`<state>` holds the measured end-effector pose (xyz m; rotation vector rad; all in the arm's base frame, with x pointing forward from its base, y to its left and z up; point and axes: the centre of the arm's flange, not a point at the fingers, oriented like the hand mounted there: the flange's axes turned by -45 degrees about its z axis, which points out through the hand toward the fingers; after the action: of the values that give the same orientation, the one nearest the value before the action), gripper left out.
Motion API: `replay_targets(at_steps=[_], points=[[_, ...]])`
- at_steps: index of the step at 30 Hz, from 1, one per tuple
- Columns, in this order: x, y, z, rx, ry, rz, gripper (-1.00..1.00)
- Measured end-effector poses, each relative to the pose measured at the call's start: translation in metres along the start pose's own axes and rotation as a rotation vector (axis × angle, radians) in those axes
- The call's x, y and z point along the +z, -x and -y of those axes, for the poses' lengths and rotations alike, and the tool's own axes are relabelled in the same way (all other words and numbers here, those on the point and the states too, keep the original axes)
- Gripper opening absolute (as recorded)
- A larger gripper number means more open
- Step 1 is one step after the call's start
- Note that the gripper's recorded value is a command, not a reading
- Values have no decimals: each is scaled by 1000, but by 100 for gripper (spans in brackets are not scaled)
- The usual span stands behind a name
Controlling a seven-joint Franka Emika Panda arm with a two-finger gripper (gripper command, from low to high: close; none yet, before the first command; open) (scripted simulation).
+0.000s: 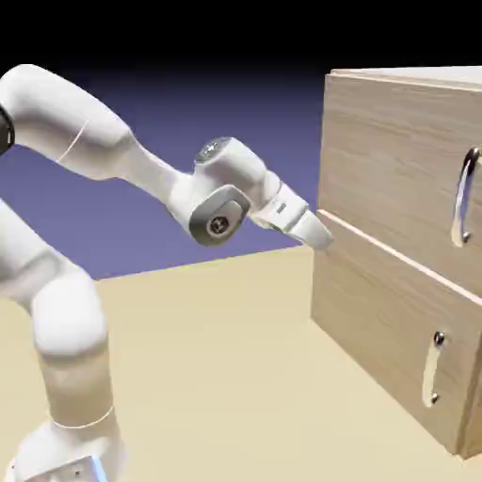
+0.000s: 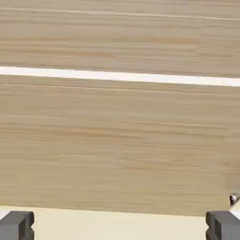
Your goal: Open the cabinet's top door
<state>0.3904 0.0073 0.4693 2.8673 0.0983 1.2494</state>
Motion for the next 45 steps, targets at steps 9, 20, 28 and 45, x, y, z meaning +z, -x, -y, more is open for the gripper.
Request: replay_targets(at_steps=[9, 20, 28, 45], points=[[-53, -55, 7, -58, -22, -183, 100], [-112, -97, -9, -85, -33, -392, 100], [-137, -112, -39, -76, -33, -525, 100], [-112, -112, -132, -11, -17, -715, 100]])
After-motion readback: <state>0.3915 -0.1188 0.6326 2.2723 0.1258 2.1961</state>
